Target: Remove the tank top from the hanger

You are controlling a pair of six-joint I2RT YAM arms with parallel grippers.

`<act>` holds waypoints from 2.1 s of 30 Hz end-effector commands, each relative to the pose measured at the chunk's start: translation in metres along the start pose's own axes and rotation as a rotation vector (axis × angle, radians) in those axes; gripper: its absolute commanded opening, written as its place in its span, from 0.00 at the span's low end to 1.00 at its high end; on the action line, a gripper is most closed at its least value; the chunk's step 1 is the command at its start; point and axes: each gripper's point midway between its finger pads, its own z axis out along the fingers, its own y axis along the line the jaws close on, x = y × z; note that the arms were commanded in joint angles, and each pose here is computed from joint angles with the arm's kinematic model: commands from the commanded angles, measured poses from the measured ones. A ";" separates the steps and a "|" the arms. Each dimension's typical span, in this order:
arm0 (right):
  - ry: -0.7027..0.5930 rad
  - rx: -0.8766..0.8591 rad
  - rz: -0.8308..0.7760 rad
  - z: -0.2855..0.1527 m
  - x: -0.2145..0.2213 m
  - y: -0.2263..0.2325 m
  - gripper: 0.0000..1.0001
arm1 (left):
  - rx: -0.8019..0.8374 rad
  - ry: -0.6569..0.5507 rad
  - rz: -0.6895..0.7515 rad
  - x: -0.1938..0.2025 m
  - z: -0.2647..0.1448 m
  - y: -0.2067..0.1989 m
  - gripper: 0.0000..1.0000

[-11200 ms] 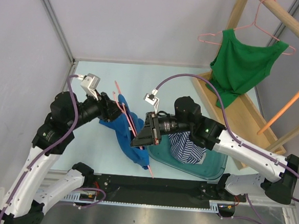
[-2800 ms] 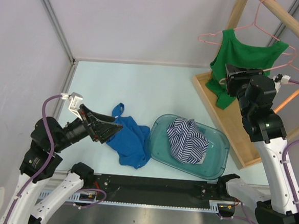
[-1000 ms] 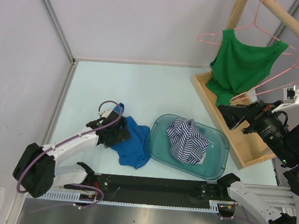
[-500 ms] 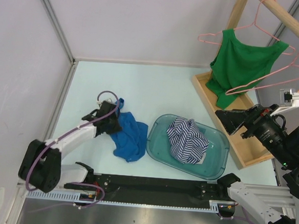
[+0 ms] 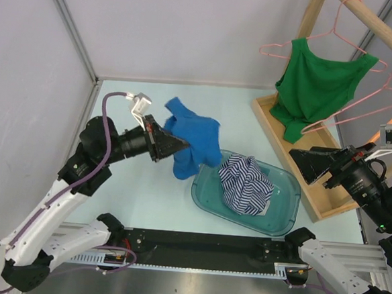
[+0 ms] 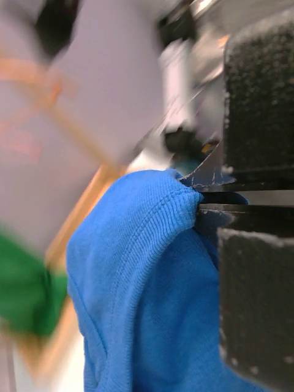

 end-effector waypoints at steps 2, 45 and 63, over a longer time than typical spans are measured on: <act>-0.044 -0.011 -0.016 -0.009 -0.011 0.004 1.00 | 0.324 0.069 0.040 0.029 0.010 -0.058 0.00; 0.035 0.016 0.020 -0.003 0.014 -0.007 1.00 | -0.240 0.628 0.074 0.214 0.099 0.085 0.57; 0.066 0.029 0.010 0.004 0.017 -0.008 1.00 | 0.197 0.660 -0.135 0.256 0.070 -0.020 0.37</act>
